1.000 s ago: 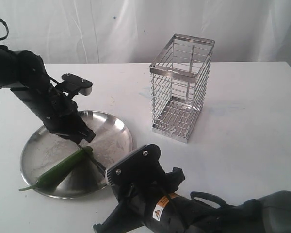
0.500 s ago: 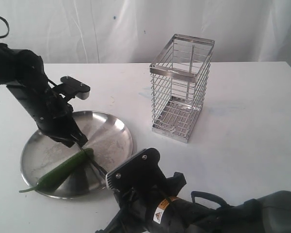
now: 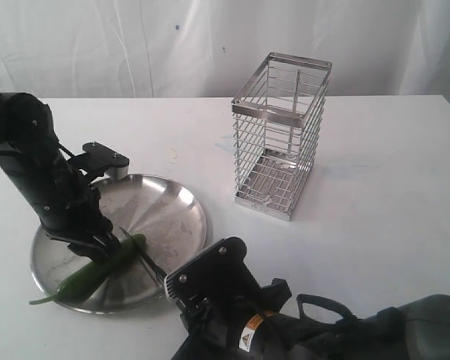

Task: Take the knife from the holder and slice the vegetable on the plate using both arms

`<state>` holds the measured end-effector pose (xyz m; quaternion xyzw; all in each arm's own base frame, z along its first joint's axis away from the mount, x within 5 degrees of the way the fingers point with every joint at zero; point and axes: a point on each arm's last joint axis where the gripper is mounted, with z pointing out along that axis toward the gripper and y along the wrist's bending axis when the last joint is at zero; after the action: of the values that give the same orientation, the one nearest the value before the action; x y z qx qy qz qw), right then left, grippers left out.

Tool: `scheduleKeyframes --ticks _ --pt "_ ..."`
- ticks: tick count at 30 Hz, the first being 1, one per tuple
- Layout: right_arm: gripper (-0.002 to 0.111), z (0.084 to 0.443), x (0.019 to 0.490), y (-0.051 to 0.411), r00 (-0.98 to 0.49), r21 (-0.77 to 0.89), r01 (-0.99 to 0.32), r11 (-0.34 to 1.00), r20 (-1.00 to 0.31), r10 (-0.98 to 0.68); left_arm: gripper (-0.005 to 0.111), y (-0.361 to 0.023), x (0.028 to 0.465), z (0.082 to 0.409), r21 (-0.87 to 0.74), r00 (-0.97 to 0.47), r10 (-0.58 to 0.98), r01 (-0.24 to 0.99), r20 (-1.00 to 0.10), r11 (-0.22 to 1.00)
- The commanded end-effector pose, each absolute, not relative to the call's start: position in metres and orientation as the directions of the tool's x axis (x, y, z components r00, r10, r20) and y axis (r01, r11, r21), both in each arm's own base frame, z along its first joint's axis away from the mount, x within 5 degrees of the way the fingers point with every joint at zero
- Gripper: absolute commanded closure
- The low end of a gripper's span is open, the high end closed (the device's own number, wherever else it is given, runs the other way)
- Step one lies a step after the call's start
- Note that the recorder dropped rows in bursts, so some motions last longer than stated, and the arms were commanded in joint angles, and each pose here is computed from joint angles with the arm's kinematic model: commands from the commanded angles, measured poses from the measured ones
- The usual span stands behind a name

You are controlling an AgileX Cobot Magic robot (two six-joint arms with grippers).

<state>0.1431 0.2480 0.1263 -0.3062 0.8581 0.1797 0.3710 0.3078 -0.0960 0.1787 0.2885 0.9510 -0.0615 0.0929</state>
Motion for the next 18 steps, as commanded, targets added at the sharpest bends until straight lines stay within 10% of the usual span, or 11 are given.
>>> scheduleKeyframes --ticks 1,18 --pt "0.108 0.126 0.140 0.248 -0.556 0.089 -0.671 0.736 -0.717 -0.420 0.057 -0.099 0.306 0.171 -0.100 -0.833 0.517 0.542 -0.198 0.834" --pt "0.108 0.138 0.134 0.238 -0.588 0.087 -0.682 0.726 -0.655 -0.474 0.057 -0.100 0.311 0.153 -0.109 -0.842 0.509 0.531 -0.176 0.840"
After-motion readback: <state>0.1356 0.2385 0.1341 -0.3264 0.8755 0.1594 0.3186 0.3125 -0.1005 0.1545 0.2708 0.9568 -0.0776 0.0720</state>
